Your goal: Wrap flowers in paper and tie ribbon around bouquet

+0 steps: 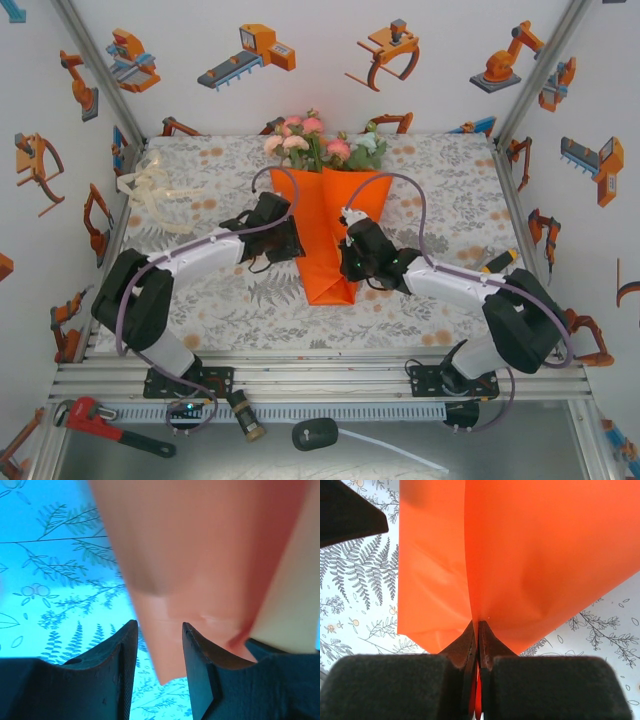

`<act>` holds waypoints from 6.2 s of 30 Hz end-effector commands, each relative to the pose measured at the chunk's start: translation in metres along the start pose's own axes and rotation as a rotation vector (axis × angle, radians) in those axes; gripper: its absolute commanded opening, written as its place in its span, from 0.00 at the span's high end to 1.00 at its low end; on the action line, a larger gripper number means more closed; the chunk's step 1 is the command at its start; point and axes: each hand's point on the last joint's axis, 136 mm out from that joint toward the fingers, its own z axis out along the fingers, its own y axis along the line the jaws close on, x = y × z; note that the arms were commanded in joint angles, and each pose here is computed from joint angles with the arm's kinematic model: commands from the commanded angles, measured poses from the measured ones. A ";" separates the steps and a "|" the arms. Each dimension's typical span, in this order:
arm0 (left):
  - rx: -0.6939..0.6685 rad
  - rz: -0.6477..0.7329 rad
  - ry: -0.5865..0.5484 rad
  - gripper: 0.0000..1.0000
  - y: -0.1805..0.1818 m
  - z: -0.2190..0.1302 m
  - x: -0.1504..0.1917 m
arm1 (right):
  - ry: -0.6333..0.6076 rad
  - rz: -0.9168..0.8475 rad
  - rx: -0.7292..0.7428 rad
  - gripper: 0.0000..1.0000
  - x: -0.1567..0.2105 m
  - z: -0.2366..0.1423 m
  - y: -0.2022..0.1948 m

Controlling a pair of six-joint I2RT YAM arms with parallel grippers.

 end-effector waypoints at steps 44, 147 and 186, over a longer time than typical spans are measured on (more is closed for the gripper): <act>0.005 -0.050 0.098 0.55 0.013 0.011 0.021 | -0.001 0.170 -0.097 0.80 -0.019 0.076 0.018; 0.069 -0.061 0.351 0.68 0.003 0.044 0.097 | -0.073 0.635 -0.278 0.59 -0.003 0.030 -0.062; 0.078 -0.071 0.317 0.69 0.008 0.034 0.090 | -0.330 0.703 -0.182 0.56 -0.168 0.130 -0.242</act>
